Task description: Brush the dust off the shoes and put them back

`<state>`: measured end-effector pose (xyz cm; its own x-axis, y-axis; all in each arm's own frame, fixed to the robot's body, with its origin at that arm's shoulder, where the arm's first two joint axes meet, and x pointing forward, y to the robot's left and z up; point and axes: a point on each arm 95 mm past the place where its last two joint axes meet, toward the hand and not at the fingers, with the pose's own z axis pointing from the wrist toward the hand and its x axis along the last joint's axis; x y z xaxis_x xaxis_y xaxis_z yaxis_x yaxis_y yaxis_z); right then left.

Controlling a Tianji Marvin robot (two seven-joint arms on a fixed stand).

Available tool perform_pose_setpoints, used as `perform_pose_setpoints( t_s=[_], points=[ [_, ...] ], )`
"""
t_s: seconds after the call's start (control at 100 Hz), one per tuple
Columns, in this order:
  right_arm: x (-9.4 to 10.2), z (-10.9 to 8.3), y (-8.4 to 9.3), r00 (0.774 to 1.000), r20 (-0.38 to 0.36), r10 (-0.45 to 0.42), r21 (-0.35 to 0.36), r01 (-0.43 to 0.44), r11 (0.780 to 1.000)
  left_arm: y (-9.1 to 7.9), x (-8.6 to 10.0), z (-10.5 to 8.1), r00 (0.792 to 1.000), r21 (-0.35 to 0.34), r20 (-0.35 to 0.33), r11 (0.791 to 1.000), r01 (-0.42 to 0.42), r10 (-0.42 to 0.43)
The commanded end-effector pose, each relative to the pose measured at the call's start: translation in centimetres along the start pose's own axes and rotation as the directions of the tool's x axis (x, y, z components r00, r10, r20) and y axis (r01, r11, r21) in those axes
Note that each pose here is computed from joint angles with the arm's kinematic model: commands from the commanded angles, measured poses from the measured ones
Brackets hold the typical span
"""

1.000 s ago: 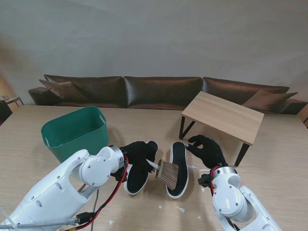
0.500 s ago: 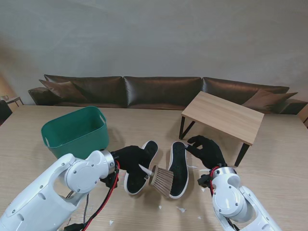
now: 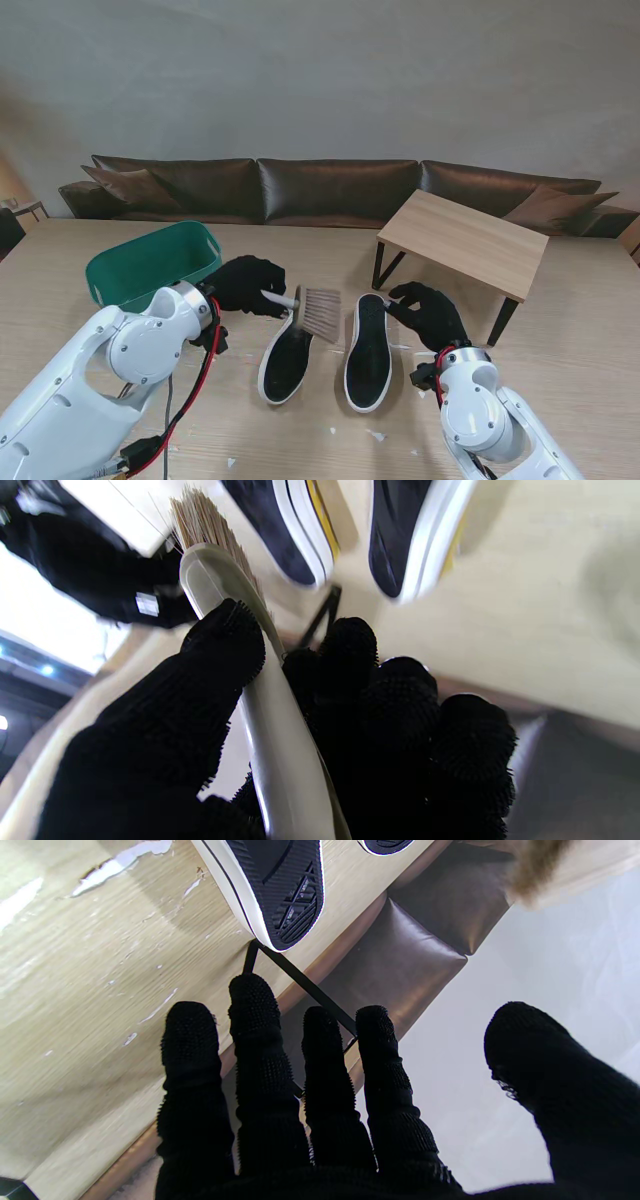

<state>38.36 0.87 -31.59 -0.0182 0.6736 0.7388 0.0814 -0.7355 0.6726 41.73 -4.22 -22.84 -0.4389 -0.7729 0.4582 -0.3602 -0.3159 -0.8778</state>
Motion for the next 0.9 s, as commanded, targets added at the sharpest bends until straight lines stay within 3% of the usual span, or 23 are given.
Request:
perform_pose_setpoints(
  t_s=[0.0, 0.16, 0.32, 0.48, 0.72, 0.89],
  points=[
    [0.0, -0.2, -0.5, 1.000, 0.000, 0.004, 0.022, -0.004, 1.000, -1.8, 0.0, -0.2, 1.000, 0.059, 0.003, 0.998, -0.014, 0.013],
    [0.0, -0.2, -0.6, 1.000, -0.001, 0.002, 0.025, -0.002, 1.000, -4.1, -1.4, -1.0, 0.998, 0.195, 0.053, 0.980, -0.036, 0.026],
    [0.0, -0.1, -0.7, 1.000, -0.002, 0.001, 0.027, -0.001, 1.000, -5.6, -3.1, -1.5, 0.993, 0.282, 0.107, 0.957, -0.072, 0.043],
    [0.0, 0.0, -0.9, 1.000, -0.004, 0.001, 0.029, -0.001, 1.000, -7.2, -5.2, -1.9, 0.981, 0.331, 0.178, 0.935, -0.130, 0.073],
    [-0.1, 0.1, -1.1, 1.000, -0.004, 0.003, 0.033, -0.003, 0.999, -8.8, -8.6, -2.0, 0.957, 0.433, 0.278, 0.878, -0.203, 0.084],
    [-0.1, 0.1, -1.2, 1.000, -0.005, 0.005, 0.039, -0.005, 0.999, -9.3, -10.5, -2.1, 0.940, 0.439, 0.328, 0.867, -0.237, 0.091]
  ],
)
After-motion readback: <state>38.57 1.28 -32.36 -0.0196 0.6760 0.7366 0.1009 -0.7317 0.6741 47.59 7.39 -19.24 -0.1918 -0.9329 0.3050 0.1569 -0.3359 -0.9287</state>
